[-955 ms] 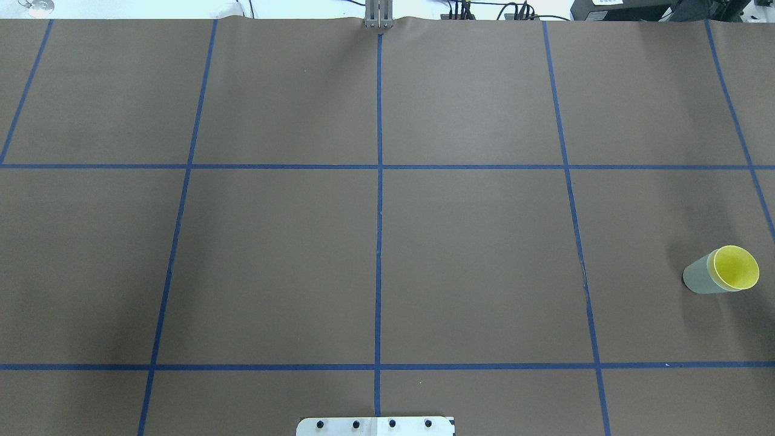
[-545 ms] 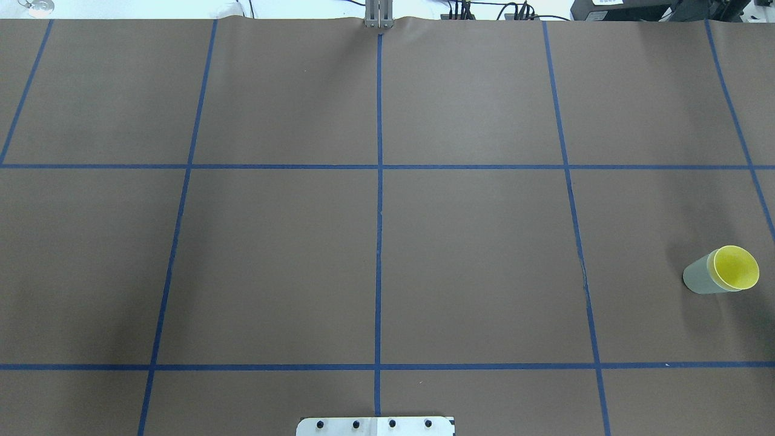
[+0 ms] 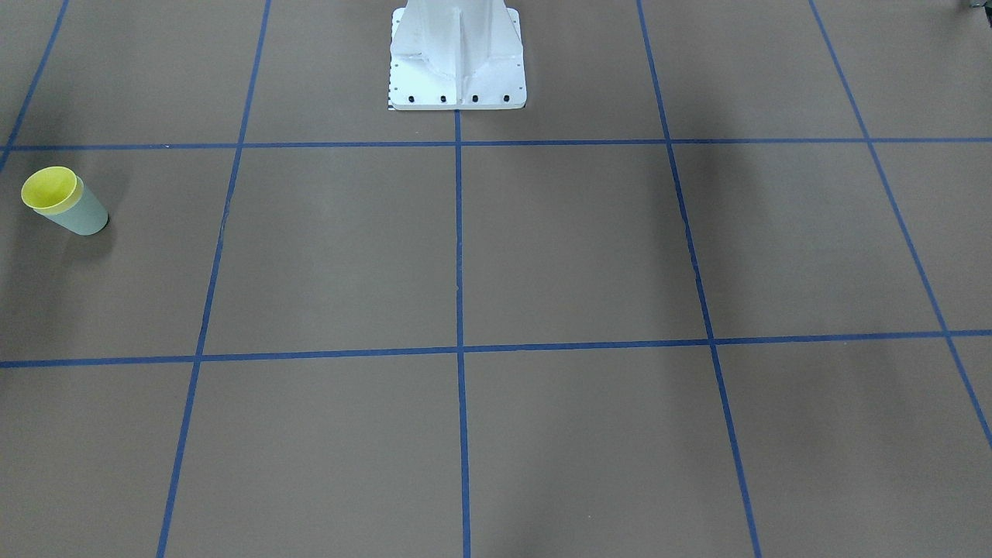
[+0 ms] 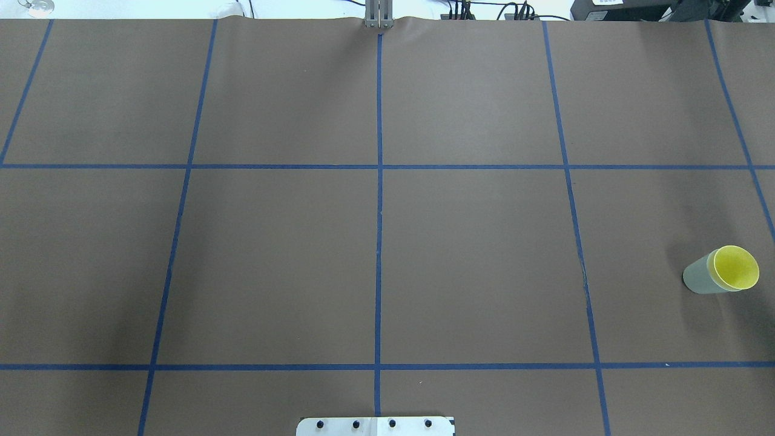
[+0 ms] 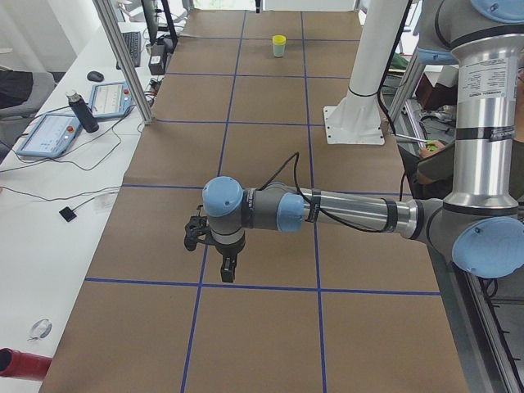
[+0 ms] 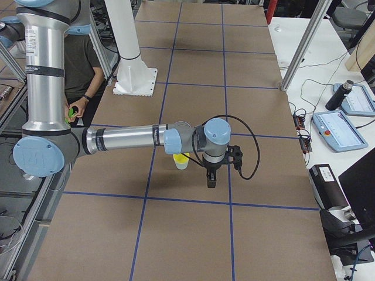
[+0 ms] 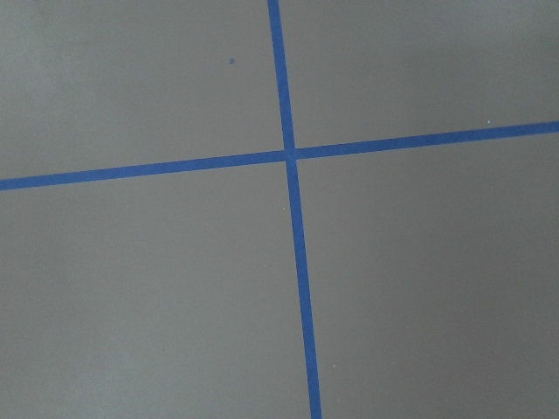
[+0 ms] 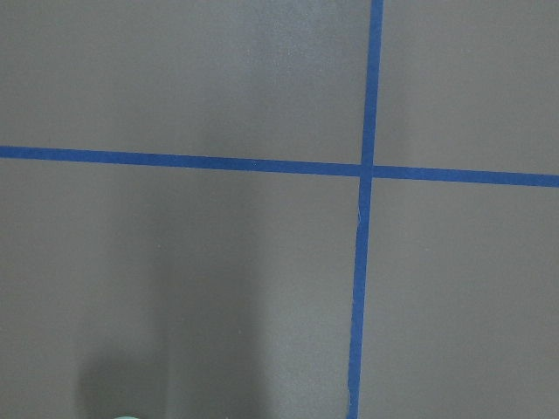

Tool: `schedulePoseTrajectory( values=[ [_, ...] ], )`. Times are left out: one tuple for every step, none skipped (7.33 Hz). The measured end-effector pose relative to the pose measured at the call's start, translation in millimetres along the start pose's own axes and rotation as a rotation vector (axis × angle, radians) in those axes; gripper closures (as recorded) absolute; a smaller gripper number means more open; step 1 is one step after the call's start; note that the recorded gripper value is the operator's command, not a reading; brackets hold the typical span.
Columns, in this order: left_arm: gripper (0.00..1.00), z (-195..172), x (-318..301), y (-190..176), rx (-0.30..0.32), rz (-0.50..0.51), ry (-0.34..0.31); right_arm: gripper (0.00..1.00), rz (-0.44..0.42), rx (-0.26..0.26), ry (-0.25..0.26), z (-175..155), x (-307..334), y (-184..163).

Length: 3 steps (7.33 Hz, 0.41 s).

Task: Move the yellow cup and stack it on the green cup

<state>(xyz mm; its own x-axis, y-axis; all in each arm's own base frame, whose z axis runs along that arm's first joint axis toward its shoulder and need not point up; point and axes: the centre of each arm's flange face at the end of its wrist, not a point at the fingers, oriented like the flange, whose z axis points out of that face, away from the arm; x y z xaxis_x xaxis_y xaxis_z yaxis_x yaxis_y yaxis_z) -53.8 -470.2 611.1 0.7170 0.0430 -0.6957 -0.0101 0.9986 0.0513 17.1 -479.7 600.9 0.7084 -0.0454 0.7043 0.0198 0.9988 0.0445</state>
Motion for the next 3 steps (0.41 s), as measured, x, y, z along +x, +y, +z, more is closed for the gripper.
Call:
schedulePoseTrajectory(
  values=[
    [0.00, 0.6, -1.1, 0.7, -0.001, -0.010, -0.002, 0.00, 0.000, 0.000, 0.000, 0.2, 0.1, 0.0],
    [0.00, 0.6, -1.6, 1.3, -0.001, -0.014, -0.003, 0.00, 0.001, -0.001, 0.000, 0.3, 0.3, 0.0],
    [0.00, 0.2, -1.7, 1.5, -0.001, -0.015, -0.003, 0.00, 0.001, -0.001, 0.000, 0.6, 0.6, 0.1]
  ],
)
